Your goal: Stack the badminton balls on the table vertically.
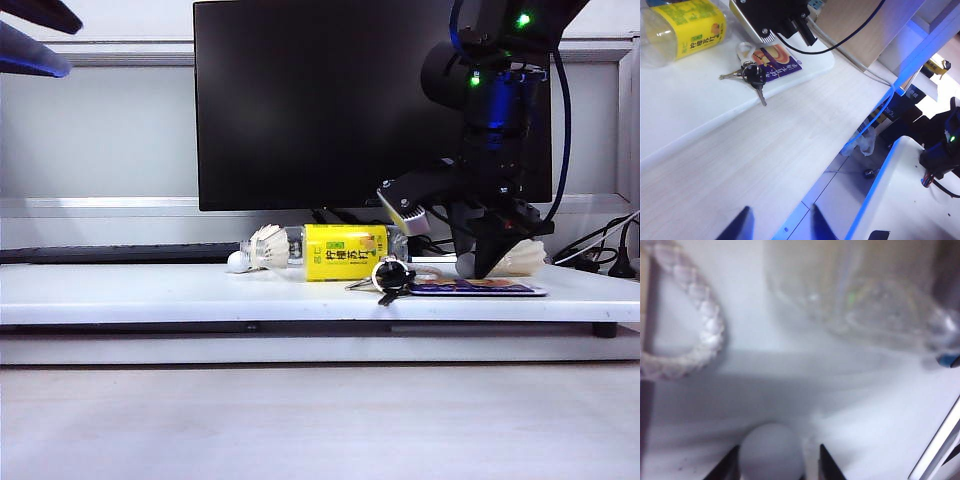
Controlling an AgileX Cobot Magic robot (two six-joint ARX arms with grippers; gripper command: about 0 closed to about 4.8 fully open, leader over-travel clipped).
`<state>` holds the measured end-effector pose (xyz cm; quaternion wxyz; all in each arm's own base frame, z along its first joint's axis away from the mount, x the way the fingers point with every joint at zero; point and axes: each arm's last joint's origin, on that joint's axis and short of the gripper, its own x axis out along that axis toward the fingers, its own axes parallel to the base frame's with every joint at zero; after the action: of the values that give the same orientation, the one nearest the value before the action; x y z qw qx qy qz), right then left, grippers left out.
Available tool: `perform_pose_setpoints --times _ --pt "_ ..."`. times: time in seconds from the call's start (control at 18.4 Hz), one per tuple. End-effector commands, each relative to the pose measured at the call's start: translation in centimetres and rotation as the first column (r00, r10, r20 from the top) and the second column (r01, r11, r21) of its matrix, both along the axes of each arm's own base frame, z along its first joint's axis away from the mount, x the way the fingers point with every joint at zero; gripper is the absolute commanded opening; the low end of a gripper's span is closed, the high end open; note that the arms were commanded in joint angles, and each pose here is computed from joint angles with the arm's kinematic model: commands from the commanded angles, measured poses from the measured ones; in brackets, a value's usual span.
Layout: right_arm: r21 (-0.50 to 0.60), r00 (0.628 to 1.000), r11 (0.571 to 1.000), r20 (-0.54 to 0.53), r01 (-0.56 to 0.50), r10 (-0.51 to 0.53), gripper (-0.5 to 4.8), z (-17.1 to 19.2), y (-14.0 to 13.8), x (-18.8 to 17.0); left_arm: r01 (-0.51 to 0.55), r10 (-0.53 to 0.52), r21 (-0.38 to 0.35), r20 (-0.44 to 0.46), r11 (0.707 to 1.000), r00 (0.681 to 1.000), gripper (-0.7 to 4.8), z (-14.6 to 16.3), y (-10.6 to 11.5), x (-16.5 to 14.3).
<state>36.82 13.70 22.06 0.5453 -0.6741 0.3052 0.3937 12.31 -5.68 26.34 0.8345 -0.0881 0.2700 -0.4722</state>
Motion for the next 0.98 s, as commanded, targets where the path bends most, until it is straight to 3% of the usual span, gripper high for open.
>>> perform_pose_setpoints --times 0.05,0.38,0.6,0.65,0.87,0.98 --pt "-0.010 0.998 1.000 -0.058 0.000 -0.001 1.74 -1.0 -0.1 -0.2 0.004 -0.004 -0.002 0.013 1.000 1.000 1.58 0.2 0.0 0.0" --pt "0.037 0.996 0.999 -0.086 0.018 -0.015 1.38 -1.5 0.1 -0.1 0.003 -0.003 -0.001 0.013 1.000 1.000 1.58 0.2 0.0 0.0" --pt "0.254 0.983 0.949 -0.055 0.186 -0.177 1.38 -1.0 0.6 0.7 0.004 -0.004 0.000 0.016 1.000 1.000 1.58 0.2 0.0 0.0" --pt "0.313 0.975 0.924 -0.058 0.220 -0.212 1.38 -0.9 0.8 0.9 0.004 -0.004 0.000 0.017 1.000 1.000 1.58 0.2 0.0 0.0" --pt "0.596 0.913 0.715 -0.079 0.365 -0.400 1.39 0.6 1.2 2.1 0.005 -0.005 0.001 0.020 1.000 1.000 1.58 0.2 0.0 0.0" --pt "0.652 0.896 0.663 -0.057 0.368 -0.441 1.38 1.7 0.8 2.4 0.005 -0.005 0.001 0.020 1.000 1.000 1.58 0.2 0.0 0.0"
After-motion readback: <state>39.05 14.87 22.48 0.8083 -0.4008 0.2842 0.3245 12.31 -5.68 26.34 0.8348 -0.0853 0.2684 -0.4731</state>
